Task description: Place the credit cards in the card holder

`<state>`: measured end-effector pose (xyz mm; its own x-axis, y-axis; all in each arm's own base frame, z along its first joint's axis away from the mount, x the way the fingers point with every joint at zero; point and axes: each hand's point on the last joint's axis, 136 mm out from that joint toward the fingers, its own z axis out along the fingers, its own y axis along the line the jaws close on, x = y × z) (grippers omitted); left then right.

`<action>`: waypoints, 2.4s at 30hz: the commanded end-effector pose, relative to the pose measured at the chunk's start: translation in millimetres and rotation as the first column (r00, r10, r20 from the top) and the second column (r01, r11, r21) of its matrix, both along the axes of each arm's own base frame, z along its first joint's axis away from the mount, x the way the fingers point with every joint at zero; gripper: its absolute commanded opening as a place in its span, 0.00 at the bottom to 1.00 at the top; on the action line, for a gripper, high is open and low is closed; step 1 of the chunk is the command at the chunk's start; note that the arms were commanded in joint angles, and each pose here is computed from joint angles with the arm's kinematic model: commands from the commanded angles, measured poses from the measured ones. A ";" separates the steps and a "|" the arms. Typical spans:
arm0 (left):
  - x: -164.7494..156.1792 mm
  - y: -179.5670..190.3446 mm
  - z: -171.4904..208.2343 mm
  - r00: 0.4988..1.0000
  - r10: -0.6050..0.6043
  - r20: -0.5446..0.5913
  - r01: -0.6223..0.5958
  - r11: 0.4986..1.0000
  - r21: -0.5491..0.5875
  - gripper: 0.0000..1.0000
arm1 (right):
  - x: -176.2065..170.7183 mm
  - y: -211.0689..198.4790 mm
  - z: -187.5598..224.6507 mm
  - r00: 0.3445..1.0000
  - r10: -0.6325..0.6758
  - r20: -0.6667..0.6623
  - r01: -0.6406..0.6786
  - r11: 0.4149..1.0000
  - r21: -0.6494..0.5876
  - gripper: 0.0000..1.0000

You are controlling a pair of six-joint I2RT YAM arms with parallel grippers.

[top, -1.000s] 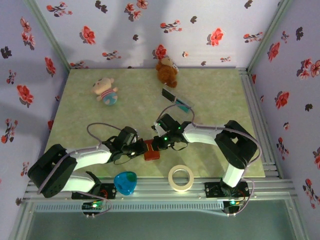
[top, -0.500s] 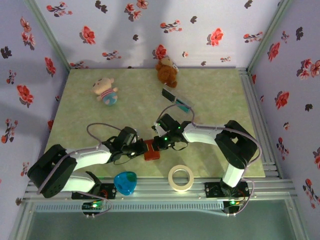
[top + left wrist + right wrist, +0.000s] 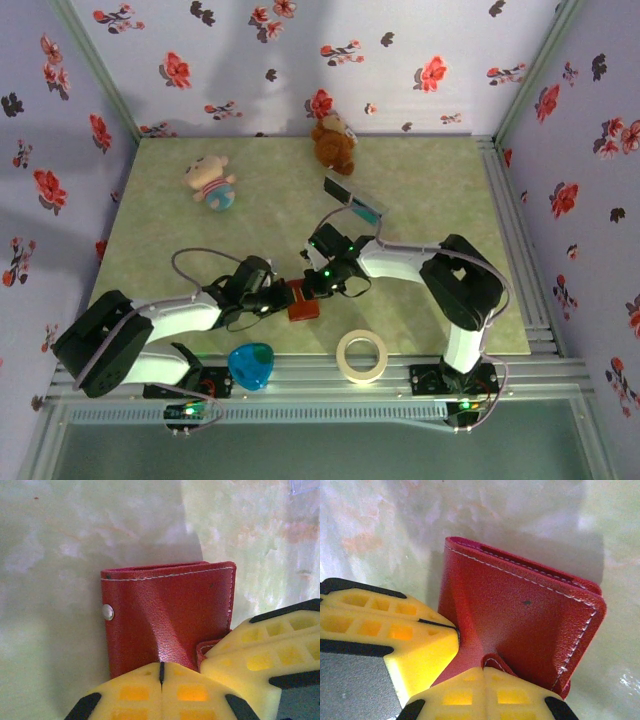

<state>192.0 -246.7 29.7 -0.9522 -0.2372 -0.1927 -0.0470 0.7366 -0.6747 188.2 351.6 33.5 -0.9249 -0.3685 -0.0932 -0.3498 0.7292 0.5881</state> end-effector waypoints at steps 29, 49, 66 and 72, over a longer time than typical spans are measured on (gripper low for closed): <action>70.0 209.3 204.6 0.727 0.032 0.686 -0.563 0.599 0.569 1.00 | 97.1 -184.0 248.7 0.216 -0.477 0.852 0.548 0.781 0.299 0.99; 162.0 246.3 105.5 0.604 -0.108 0.789 -0.575 0.627 0.526 1.00 | 133.1 -377.8 96.8 0.000 -0.371 0.929 0.833 0.514 0.205 0.99; 206.0 255.7 64.5 0.605 -0.062 0.794 -0.521 0.723 0.454 1.00 | 198.5 -391.2 55.0 0.061 -0.415 0.908 0.858 0.486 0.164 0.99; 206.3 265.7 63.5 0.620 -0.022 0.784 -0.559 0.689 0.461 1.00 | 198.9 -391.8 54.6 0.068 -0.416 0.907 0.862 0.482 0.157 0.99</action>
